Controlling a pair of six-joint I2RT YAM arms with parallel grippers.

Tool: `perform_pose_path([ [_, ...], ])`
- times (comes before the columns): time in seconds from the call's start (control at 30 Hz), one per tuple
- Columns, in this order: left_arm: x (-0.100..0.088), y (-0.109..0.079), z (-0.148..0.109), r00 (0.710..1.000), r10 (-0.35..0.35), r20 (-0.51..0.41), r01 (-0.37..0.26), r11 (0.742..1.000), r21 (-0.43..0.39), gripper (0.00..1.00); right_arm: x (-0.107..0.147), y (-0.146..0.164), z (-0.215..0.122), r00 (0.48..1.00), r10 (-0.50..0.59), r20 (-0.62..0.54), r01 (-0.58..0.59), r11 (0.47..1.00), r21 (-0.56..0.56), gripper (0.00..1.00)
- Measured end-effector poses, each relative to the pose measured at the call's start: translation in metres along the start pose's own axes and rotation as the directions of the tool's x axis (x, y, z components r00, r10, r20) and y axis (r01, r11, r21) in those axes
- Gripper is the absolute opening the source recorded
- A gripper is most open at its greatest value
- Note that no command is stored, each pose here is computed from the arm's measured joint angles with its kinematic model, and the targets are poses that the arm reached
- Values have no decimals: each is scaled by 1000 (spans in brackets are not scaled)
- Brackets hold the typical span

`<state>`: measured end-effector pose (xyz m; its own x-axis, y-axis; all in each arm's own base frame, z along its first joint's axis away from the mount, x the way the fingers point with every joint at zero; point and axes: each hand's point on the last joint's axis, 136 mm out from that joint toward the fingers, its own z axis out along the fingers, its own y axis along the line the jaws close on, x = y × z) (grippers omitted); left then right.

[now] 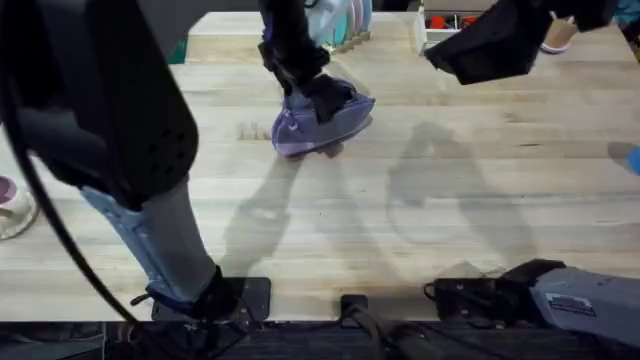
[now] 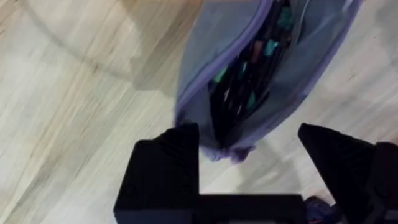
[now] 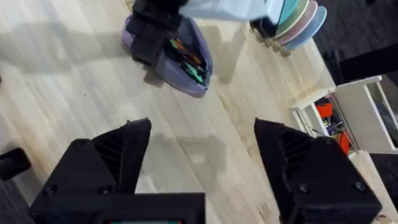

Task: Unzip the bag, pick up the pens from the table one at a time and place them inside, then zip the bag closed.

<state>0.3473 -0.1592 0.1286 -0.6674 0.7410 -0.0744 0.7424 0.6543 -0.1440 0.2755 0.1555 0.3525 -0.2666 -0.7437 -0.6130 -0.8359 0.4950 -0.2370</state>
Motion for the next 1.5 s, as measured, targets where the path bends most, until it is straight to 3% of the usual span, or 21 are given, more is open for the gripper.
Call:
perform_pose_path([
  [0.2,12,13,-36,997,9,73,-5,999,-52,996,0,0,0,1000,0,-1,0,1000,-1,996],
  [0.37,20,9,-63,989,44,143,-36,998,-56,996,0,0,0,1000,0,-1,0,1000,0,996],
  [0.5,31,7,-72,987,48,151,-44,999,-30,995,0,0,0,1000,0,-1,0,1000,-1,996],
  [0.73,37,13,-84,962,47,269,-72,994,83,996,0,0,0,1000,0,-1,0,1000,0,996],
  [0.9,51,12,-96,938,67,339,-104,990,94,997,0,0,0,1000,0,-1,0,1000,-1,996],
  [1.17,76,1,-82,926,100,363,-136,988,77,996,0,0,0,1000,0,-1,0,1000,0,996],
  [1.3,101,-13,-72,922,126,366,-158,985,61,997,0,0,0,1000,0,-1,0,1000,0,996],
  [1.5,137,-36,-74,882,237,408,-221,971,-87,996,0,0,0,1000,0,-1,0,1000,0,996],
])
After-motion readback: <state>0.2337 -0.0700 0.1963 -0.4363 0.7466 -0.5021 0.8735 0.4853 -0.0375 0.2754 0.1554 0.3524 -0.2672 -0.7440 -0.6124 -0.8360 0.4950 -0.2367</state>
